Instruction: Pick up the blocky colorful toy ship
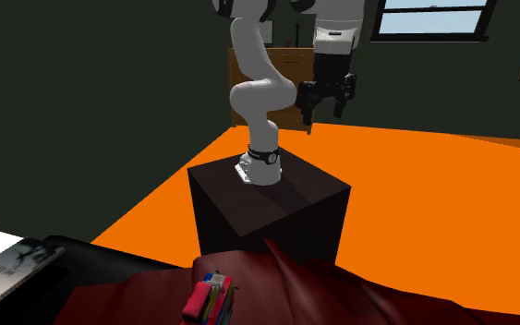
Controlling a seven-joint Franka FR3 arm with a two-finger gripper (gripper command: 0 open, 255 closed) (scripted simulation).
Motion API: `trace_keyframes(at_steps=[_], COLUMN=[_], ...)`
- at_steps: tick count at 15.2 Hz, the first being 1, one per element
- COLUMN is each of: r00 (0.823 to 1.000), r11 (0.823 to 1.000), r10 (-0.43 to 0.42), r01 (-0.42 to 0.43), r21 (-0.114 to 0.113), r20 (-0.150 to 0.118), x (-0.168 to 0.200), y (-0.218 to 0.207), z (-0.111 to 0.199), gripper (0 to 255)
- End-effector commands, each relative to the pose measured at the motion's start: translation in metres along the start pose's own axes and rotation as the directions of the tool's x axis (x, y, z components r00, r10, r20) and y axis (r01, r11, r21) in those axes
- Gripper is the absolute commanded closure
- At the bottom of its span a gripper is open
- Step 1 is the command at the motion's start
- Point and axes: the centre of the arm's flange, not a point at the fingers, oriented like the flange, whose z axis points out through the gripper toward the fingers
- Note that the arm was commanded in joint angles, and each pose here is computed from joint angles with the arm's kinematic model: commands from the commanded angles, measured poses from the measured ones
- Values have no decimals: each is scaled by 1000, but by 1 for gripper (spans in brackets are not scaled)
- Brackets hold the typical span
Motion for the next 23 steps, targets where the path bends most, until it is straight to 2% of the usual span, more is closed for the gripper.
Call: trace_keyframes(at_steps=[1, 12, 23], r00=[1000, 991, 969], r11=[1000, 991, 971], r10=[20, 128, 235], r01=[-20, -129, -238], r21=[-4, -23, -38], r20=[-8, -41, -76], x=[9, 67, 113], y=[19, 130, 249], z=[11, 75, 134], gripper=[0, 0, 0])
